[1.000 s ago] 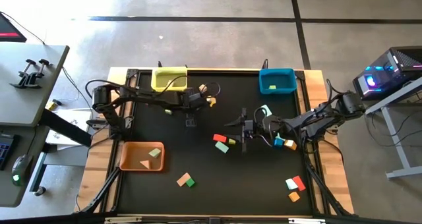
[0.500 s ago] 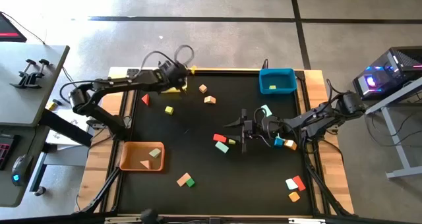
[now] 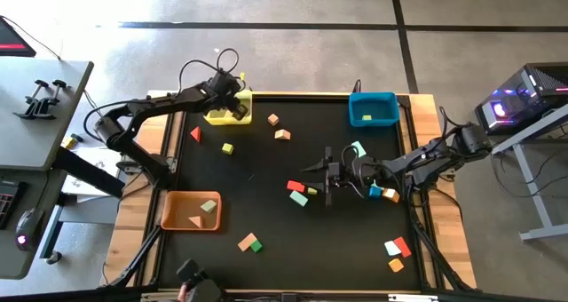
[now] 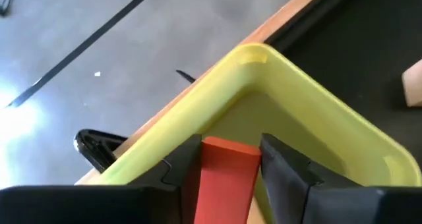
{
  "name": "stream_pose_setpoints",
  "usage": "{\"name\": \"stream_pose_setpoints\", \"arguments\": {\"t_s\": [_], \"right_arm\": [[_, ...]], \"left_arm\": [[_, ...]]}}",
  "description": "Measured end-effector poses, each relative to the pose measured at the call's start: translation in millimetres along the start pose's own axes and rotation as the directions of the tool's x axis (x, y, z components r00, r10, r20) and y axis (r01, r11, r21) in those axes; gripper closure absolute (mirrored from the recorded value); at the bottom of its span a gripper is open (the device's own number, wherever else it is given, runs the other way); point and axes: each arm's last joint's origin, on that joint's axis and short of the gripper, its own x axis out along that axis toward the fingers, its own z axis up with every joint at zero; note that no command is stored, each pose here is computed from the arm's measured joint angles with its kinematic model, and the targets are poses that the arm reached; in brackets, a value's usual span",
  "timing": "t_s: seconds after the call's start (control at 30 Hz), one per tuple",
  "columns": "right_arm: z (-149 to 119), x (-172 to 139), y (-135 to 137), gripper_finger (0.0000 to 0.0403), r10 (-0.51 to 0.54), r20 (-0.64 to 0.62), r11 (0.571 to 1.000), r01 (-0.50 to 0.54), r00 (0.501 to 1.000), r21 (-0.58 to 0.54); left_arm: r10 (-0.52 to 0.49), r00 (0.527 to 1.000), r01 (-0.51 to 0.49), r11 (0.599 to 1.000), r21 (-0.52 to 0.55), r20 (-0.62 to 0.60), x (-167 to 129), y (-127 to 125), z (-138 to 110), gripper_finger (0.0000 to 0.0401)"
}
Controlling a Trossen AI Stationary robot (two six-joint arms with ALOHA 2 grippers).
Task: Sort blocks by size
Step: Put the orange wooden block into the yellow bin, then put the blue wooden block into the blue bin
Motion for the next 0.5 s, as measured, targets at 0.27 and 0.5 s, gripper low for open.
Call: {"name": "stream_pose_setpoints", "arguments": {"t_s": [0.27,0.5], "right_arm": [[-0.2,0.0,0.0,0.022,0.0,-0.002,1.0,0.0,1.0,0.0],[-1.3,0.0,0.0,0.022,0.0,-0.013,1.0,0.0,1.0,-0.003]], "left_arm": [[-0.013,0.999,0.013,1.0,-0.009,0.038,-8.0,1.8,4.0,0.0225],[-0.08,0.995,0.079,0.997,0.015,0.063,-16.1,-17.2,6.6,0.0223]]}}
